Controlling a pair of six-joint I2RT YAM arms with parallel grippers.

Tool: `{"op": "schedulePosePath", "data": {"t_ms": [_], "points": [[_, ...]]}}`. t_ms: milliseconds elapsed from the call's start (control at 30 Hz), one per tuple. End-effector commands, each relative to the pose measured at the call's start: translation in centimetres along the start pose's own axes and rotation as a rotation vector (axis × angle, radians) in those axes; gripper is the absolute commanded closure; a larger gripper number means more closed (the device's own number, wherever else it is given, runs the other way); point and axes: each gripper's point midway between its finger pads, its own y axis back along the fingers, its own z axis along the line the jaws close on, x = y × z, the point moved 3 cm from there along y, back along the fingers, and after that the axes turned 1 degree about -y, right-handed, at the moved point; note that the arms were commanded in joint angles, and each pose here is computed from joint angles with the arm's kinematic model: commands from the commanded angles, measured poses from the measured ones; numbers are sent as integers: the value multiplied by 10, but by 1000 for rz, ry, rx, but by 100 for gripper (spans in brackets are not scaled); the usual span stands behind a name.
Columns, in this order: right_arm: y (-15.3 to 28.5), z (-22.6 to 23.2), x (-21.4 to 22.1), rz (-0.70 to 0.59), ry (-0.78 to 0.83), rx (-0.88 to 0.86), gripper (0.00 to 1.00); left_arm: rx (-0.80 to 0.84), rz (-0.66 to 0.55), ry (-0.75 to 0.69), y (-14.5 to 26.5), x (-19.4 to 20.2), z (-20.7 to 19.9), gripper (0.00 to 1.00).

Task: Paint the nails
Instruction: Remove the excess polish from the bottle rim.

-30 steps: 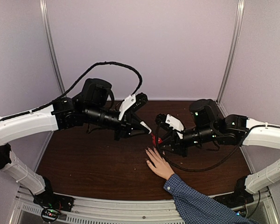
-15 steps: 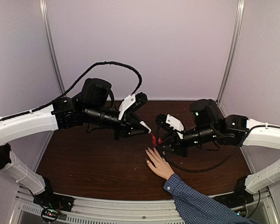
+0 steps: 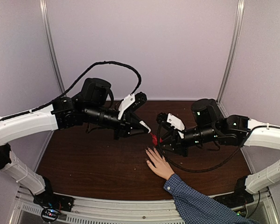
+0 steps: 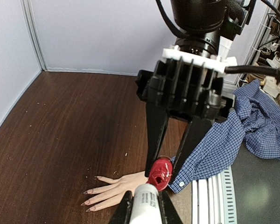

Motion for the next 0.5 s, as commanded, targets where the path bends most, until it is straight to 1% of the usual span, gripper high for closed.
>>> {"op": "schedulePosePath", "data": {"t_ms": [0, 133, 467], "points": [[0, -5, -3, -10, -3, 24, 100, 16, -90, -37, 16, -21, -6, 100], [-2, -6, -2, 1, -7, 31, 100, 23, -102, -43, 18, -24, -9, 100], [-1, -7, -3, -7, -5, 36, 100, 10, -83, -39, 17, -19, -7, 100]]}}
